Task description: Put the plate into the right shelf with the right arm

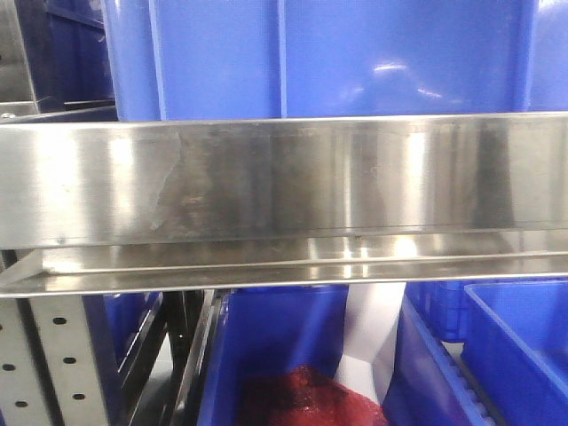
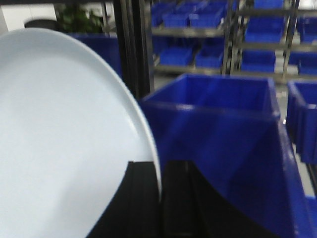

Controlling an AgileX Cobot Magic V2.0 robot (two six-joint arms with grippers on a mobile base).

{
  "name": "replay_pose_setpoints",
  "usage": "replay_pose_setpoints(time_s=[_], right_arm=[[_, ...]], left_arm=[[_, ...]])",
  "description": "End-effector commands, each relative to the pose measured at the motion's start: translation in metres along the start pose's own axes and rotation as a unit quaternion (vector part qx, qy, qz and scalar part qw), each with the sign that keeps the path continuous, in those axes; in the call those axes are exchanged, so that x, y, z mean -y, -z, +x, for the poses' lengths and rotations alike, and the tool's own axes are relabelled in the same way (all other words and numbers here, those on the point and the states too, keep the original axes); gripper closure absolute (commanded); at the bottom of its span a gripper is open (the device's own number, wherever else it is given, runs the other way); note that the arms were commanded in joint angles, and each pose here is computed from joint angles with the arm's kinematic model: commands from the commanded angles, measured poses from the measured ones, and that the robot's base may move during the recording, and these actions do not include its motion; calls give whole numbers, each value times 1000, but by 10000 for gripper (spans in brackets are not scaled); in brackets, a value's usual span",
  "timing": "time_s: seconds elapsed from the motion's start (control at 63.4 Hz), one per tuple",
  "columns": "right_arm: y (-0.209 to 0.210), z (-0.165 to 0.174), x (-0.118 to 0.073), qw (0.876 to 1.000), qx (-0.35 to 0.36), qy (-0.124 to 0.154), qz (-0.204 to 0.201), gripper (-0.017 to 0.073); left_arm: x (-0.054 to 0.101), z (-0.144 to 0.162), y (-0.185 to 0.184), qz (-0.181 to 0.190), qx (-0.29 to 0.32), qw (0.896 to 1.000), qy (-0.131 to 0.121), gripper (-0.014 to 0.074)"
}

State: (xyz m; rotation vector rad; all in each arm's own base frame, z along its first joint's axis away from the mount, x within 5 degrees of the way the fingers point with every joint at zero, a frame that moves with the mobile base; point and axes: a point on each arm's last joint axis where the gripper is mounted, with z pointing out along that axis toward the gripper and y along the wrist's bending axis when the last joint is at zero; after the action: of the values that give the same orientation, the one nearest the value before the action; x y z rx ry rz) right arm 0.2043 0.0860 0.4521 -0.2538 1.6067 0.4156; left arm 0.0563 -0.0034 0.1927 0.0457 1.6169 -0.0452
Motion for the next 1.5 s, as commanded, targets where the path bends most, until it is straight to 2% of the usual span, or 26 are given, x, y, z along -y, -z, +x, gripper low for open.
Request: replay_pose_setpoints(time_s=[0.0,0.395,0.505,0.647,0.71,0.916,1.026,1.184,1.247,1.31,1.373,1.484], right_arm=[[-17,-18,2,998,62,-1,7,502],[-62,4,7,999,30,-3,15,492],[-63,4,8,999,27,-3,16,354],[-63,4,8,999,31,-3,16,12],[-63,4,8,999,32,-3,16,-90],[-54,-4,6,999,38,-2,13,-75],[-31,-15,2,999,41,0,7,-74],[19,-31,3,999,30,16,14,-51],[41,-34,3,999,18,18,19,15],[66,-35,3,999,5,20,26,124],[91,-33,2,999,-18,26,31,305],[122,-32,-2,998,-22,42,37,520]], left_arm=[[0,-5,0,-2,42,999,5,640],[0,-5,0,-2,42,999,5,640],[0,-5,0,-2,42,999,5,640],[0,-5,0,-2,42,999,5,640],[0,-5,0,-2,42,999,5,640],[0,-5,0,-2,42,999,5,640],[0,-5,0,-2,42,999,5,640],[0,-5,0,-2,42,999,5,640],[0,-5,0,-2,42,999,5,640],[0,-5,0,-2,42,999,5,640],[0,-5,0,-2,42,999,5,640],[0,-5,0,-2,42,999,5,640]])
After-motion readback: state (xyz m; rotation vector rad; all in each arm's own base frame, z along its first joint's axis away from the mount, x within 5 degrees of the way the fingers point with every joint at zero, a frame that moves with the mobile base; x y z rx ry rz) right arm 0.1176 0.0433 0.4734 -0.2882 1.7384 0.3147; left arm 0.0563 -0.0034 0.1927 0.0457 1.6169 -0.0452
